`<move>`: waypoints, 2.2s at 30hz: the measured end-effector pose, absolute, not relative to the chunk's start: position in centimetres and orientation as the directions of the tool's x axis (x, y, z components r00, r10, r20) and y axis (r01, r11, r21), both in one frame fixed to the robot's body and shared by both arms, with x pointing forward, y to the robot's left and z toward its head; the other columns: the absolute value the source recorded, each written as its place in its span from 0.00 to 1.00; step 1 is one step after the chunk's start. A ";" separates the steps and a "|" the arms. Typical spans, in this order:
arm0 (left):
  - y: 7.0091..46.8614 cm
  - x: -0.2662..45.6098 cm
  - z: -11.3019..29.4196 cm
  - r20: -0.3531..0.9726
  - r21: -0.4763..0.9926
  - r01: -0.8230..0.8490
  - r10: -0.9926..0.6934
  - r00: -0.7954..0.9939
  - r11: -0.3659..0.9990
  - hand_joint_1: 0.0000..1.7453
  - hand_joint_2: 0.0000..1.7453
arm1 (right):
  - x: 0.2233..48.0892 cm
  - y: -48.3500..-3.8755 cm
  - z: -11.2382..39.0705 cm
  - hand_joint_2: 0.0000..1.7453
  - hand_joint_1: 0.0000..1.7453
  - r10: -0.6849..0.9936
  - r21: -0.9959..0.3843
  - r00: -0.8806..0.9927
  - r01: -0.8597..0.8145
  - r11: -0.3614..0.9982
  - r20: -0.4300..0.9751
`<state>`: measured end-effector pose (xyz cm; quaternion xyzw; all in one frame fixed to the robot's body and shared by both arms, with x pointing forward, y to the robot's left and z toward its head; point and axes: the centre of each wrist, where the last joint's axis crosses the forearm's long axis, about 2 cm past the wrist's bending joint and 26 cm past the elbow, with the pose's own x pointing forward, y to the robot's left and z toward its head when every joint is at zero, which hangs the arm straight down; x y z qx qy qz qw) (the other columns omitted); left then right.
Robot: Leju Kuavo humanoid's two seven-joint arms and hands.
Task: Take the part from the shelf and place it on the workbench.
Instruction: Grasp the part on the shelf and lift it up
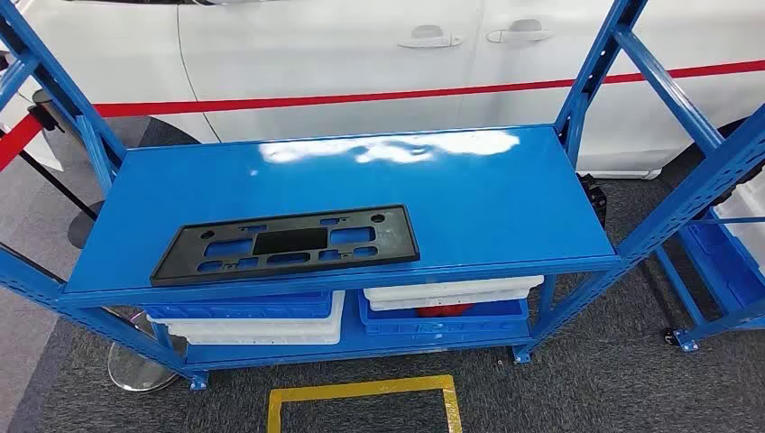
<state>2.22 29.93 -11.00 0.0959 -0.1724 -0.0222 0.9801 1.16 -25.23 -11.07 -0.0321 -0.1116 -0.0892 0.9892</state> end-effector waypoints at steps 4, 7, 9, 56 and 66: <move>29.9 2.4 -11.0 0.349 0.217 -0.003 -0.075 0.934 0.976 0.00 0.00 | 1.1 -24.7 -11.1 0.00 0.00 -0.186 -0.055 0.955 0.204 0.977 0.232; 29.8 2.5 -11.0 0.363 0.239 -0.020 -0.070 0.929 0.971 0.00 0.00 | 1.1 -24.3 -11.0 0.75 0.00 -0.201 -0.071 0.948 0.225 0.972 0.249; 29.7 2.6 -11.0 0.373 0.253 -0.033 -0.066 0.926 0.967 0.00 0.00 | 1.1 -24.1 -11.0 1.00 0.00 -0.209 -0.084 0.940 0.239 0.967 0.271; 28.6 2.9 -11.0 0.453 0.390 -0.191 -0.007 0.891 0.901 0.00 0.00 | 20.1 -22.4 7.7 1.00 0.00 0.165 -0.132 -0.314 0.125 0.983 0.935; 27.7 2.9 -11.0 0.464 0.392 -0.214 0.009 0.886 0.895 0.00 0.00 | 21.2 -20.2 13.0 1.00 0.00 0.220 -0.285 -0.564 -0.027 0.958 0.796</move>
